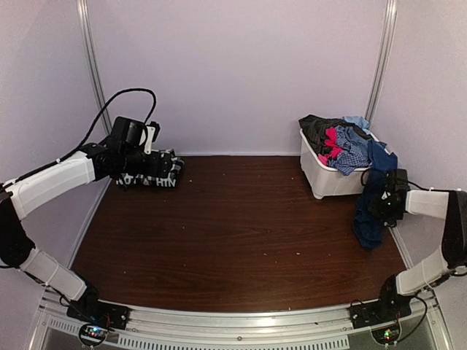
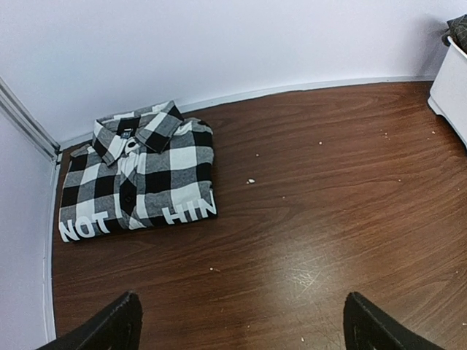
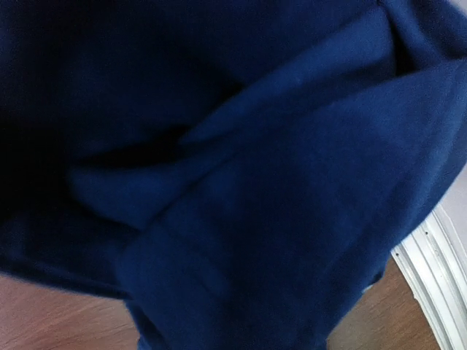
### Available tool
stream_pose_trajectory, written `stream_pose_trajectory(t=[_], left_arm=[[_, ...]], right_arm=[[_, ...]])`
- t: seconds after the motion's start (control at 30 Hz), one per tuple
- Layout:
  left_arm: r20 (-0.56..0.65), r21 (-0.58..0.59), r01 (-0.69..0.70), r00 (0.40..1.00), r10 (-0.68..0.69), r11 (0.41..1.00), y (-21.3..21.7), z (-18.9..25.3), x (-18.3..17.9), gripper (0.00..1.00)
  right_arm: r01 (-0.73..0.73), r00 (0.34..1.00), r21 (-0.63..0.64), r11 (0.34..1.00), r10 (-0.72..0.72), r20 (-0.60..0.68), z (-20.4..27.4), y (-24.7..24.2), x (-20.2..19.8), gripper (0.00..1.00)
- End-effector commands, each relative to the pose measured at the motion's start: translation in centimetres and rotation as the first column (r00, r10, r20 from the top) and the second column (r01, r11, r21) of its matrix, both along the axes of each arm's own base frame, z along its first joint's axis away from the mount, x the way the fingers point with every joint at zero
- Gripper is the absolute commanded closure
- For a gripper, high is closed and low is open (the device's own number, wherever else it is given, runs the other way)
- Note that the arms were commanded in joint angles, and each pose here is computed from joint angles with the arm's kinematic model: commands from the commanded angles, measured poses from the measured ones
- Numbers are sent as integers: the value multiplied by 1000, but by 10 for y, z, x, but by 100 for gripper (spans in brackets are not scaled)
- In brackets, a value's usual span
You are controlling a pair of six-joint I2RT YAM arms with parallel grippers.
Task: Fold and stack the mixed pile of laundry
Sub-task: Pick up the crumpled T-shirt from the bin, then place the crumpled T-shirt at the center of the board.
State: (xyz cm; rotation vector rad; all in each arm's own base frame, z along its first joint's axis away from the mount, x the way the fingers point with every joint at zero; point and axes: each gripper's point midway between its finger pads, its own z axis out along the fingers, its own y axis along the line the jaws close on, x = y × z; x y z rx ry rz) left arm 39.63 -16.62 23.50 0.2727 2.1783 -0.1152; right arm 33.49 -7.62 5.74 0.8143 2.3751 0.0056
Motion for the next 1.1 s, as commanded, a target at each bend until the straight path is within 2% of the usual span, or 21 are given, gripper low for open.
stream_pose_trajectory(t=[0.0,0.13,0.27,0.3,0.43,0.47,0.57,0.63,0.7,0.77,0.8,0.83,0.87,0.9,0.97,1.0,1.03,1.07], left_arm=[[86,-50,-54,995,58,997,9,26,-1,2],[112,-88,-55,992,65,995,9,32,-1,2],[117,-149,-52,991,69,987,6,35,4,2],[112,-167,-58,991,77,984,7,35,5,2],[65,-249,-120,988,140,961,18,32,10,2],[48,-270,-144,985,163,952,24,31,12,2],[1,-340,-195,978,207,920,44,29,12,2],[-4,-360,-218,973,233,907,56,30,10,2],[5,-350,-231,969,248,908,65,32,6,2],[14,-336,-234,967,254,912,70,35,2,2],[18,-325,-226,969,245,918,70,36,0,2],[16,-315,-215,973,232,924,70,36,-1,2],[13,-299,-204,976,218,932,70,36,-4,2],[9,-286,-193,979,204,939,69,34,-6,2],[2,-273,-153,987,160,950,64,30,-10,2],[-5,-270,-131,991,134,954,61,27,-13,2],[-17,-278,-82,997,81,957,53,22,-17,2],[-28,-275,-50,999,44,960,48,17,-21,2]], right_arm=[[-183,928,18,983,167,333,111,35,9,100],[-367,797,-36,929,334,503,211,80,-9,100],[-593,606,-79,801,509,612,298,142,-20,100],[-663,520,-106,741,557,648,328,166,-24,100],[-842,244,-194,504,676,695,397,265,-36,100],[-869,200,-202,451,695,690,405,292,-32,100],[-940,9,-236,248,707,707,440,370,-48,100],[-968,-124,-238,76,684,719,451,420,-64,100],[-971,-214,-232,-60,650,729,455,456,-79,100],[-959,-281,-241,-150,632,722,452,476,-88,100],[-958,-284,-234,-164,641,713,445,478,-86,100],[-965,-260,-218,-148,670,695,431,474,-77,91],[-976,-199,-199,-84,713,672,414,460,-56,72],[-986,-96,-165,12,767,634,384,442,-31,56],[-955,175,-110,276,822,542,321,376,24,46],[-909,317,-92,407,817,482,287,339,45,38],[-862,423,-92,499,807,413,257,306,56,30],[-830,490,-98,549,802,341,231,285,57,27]])
